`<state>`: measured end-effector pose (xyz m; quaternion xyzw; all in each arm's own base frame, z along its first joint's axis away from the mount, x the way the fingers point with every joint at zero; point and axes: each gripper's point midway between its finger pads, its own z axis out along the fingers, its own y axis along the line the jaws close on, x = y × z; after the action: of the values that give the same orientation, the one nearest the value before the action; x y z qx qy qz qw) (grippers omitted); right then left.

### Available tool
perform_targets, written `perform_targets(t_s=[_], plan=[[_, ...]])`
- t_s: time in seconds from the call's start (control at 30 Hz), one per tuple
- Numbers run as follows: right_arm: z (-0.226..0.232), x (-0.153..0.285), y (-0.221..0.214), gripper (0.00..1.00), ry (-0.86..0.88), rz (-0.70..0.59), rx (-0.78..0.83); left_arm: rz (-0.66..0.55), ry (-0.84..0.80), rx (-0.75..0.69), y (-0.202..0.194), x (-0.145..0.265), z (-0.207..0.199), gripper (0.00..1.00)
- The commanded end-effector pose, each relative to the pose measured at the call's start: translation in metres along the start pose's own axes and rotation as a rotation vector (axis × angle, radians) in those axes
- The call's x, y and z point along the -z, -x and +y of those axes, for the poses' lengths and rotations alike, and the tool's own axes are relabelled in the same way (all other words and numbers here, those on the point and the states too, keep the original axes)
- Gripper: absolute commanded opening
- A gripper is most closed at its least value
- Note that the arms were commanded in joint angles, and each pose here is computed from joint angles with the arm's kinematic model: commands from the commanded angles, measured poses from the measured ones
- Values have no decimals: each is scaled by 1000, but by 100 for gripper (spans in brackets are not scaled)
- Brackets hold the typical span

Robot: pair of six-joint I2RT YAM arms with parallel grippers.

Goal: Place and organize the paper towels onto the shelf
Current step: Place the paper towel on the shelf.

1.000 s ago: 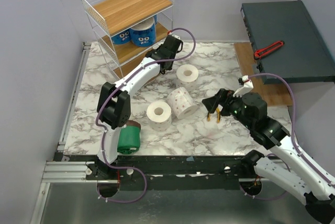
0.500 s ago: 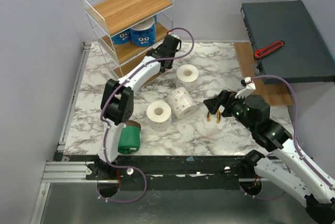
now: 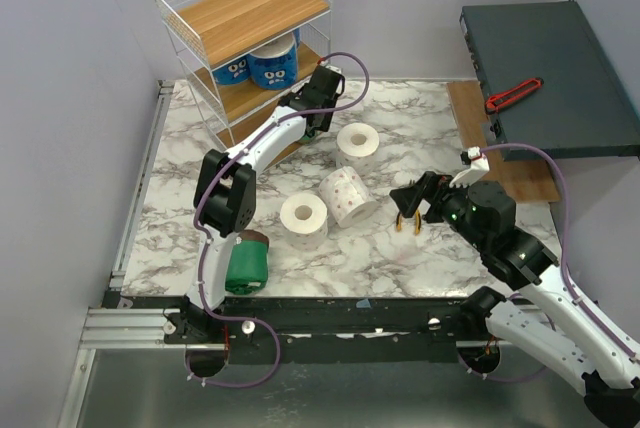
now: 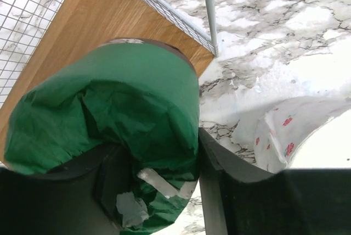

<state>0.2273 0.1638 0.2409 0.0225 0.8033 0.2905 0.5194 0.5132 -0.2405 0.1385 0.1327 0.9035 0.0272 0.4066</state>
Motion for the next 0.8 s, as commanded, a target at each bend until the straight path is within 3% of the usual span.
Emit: perform_targets(t_s=[0.0,0.37,0.77], plan=[[-5,1,1,95,-26,-6,17,-48,-17,16,18,3,-4,47],[-5,3,3,95,-27,-15,17,-49,-8,23,20,7,-1,59],[-1,8,5,95,-3,-24,7,-130,-3,39,47,61,15,66]])
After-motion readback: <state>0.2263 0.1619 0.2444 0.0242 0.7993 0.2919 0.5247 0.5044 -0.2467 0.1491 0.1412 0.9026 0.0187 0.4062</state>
